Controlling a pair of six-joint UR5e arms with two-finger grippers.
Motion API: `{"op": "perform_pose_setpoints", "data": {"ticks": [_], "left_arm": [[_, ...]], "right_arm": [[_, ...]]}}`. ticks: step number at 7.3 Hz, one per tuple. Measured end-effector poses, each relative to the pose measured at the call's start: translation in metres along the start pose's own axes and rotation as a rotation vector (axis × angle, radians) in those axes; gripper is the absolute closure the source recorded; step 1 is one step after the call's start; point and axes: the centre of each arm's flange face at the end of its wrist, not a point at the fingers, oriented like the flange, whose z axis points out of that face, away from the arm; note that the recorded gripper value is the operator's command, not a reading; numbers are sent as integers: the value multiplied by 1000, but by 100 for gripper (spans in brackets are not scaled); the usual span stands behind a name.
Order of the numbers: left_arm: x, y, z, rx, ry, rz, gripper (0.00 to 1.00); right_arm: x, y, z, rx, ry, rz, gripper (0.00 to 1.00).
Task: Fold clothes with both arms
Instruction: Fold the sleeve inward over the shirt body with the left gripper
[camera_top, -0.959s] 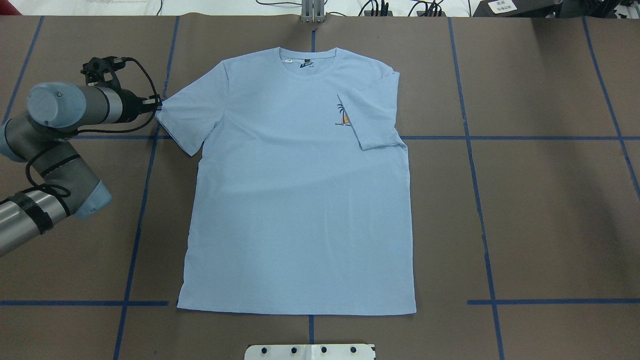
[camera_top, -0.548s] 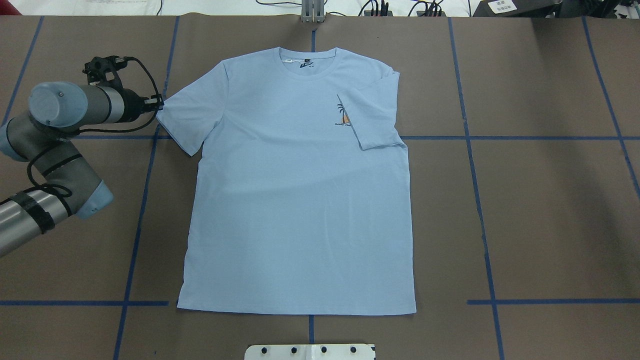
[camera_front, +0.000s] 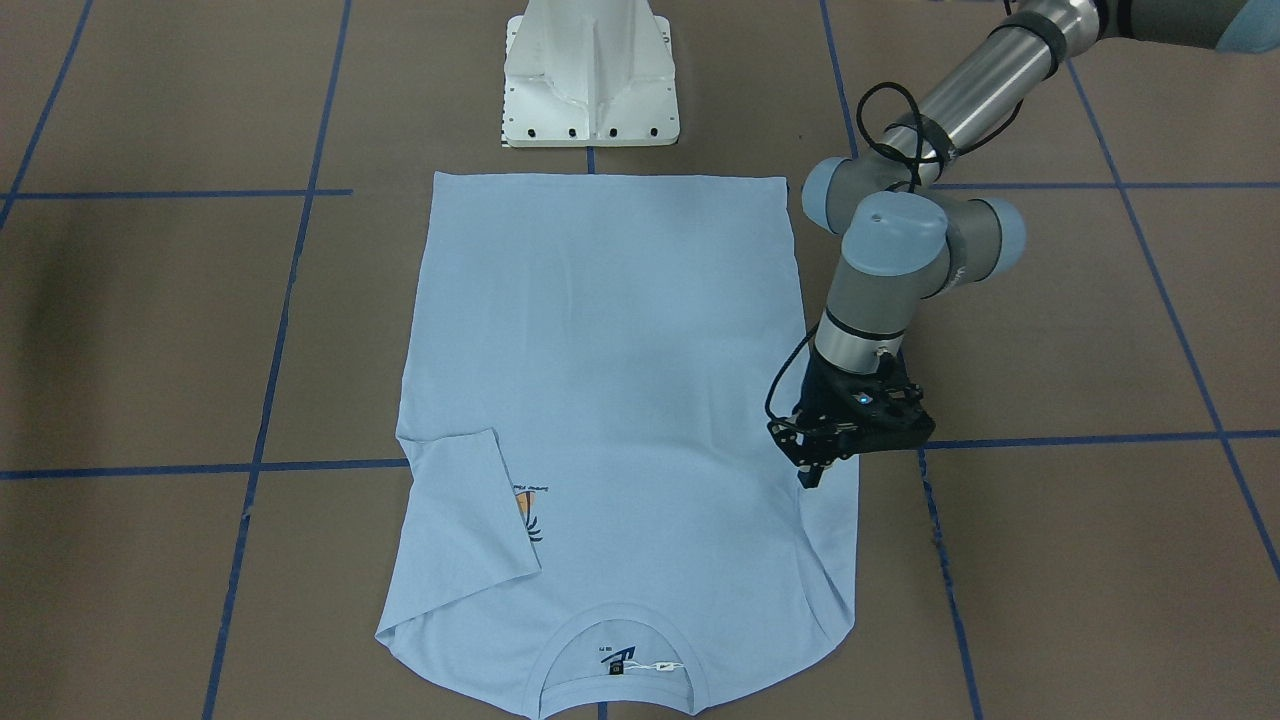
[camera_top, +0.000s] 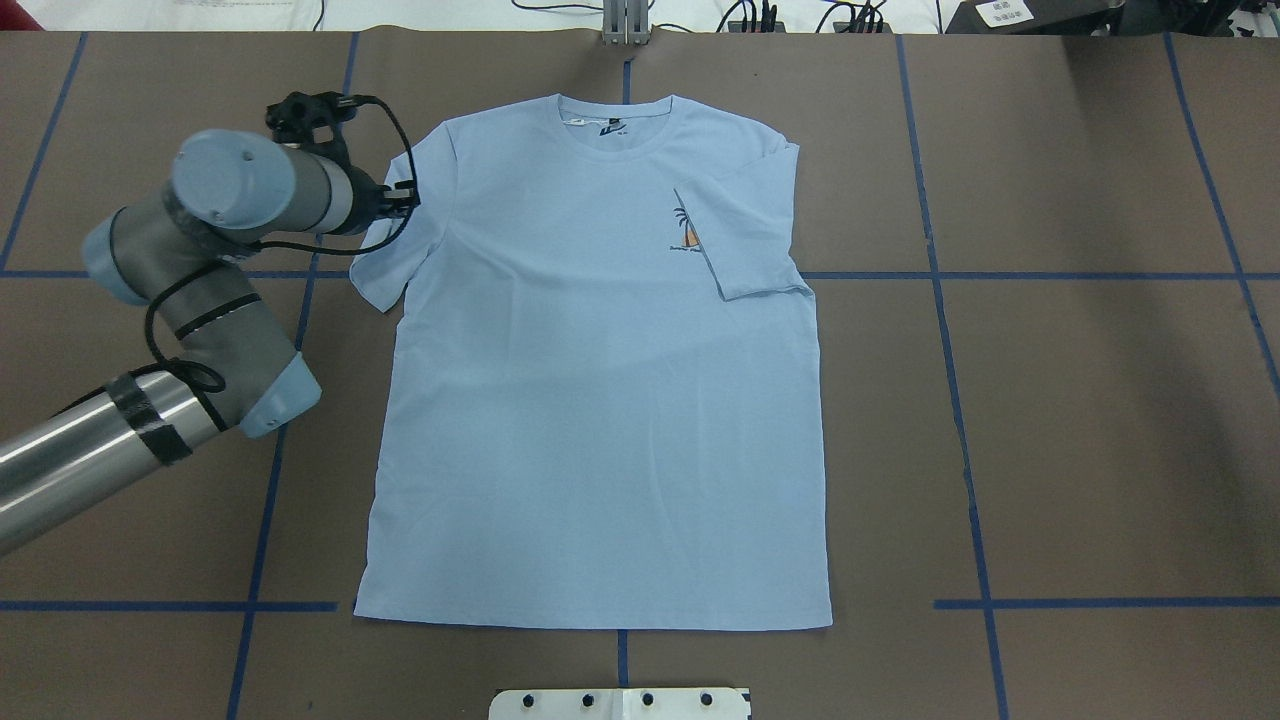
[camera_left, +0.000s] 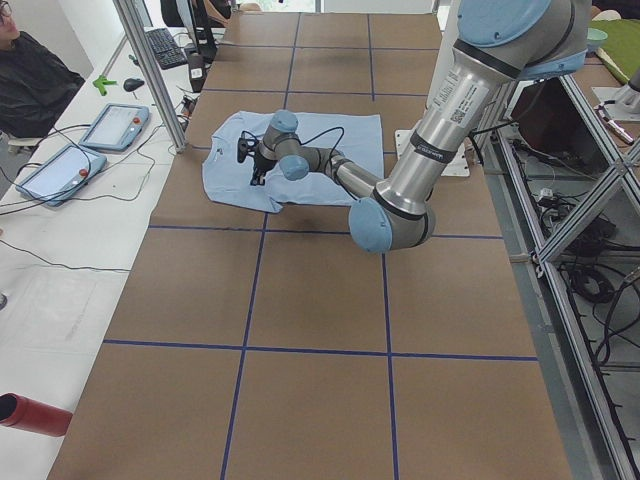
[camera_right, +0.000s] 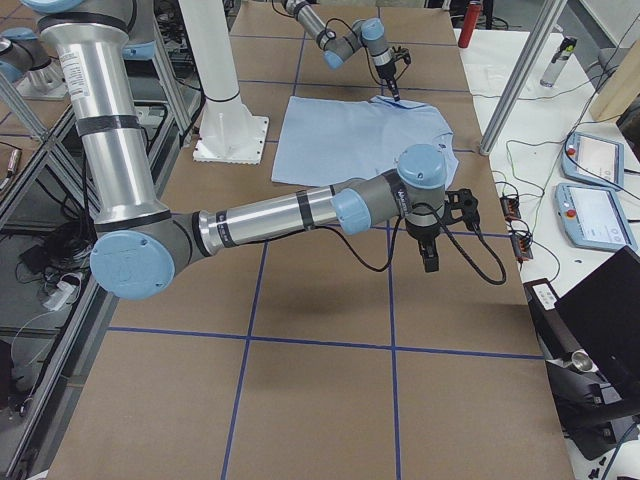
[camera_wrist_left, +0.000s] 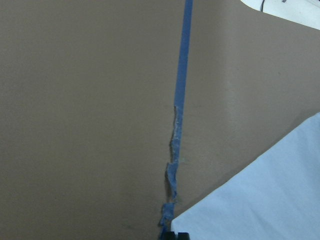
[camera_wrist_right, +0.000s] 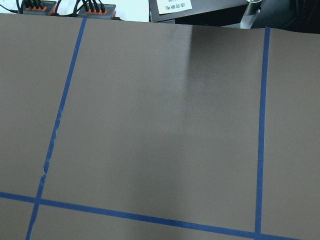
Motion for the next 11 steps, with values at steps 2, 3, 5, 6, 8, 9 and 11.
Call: {"op": "perform_pose_setpoints", "data": {"ticks": [2, 3, 5, 6, 8, 9, 11], "left_arm": [[33, 8, 13, -16, -48, 9, 100], [47, 5, 22, -15, -65, 8, 100], [71, -2, 30, -14, -74, 5, 99], [78, -4, 30, -12, -67, 7, 1], [74, 2, 29, -7, -23, 36, 0], [68, 6, 22, -2, 11, 50, 0], [46, 19, -14, -28, 78, 101, 0]], "right_arm": [[1, 2, 1, -2, -1, 3, 0], [1, 3, 1, -3, -1, 3, 0], [2, 3, 1, -3, -1, 3, 0], [1, 3, 1, -4, -1, 2, 0], [2, 4, 2, 1, -2, -5, 0], [1, 6, 5, 1, -4, -10, 0], [-15, 15, 16, 2, -24, -23, 0]]}}
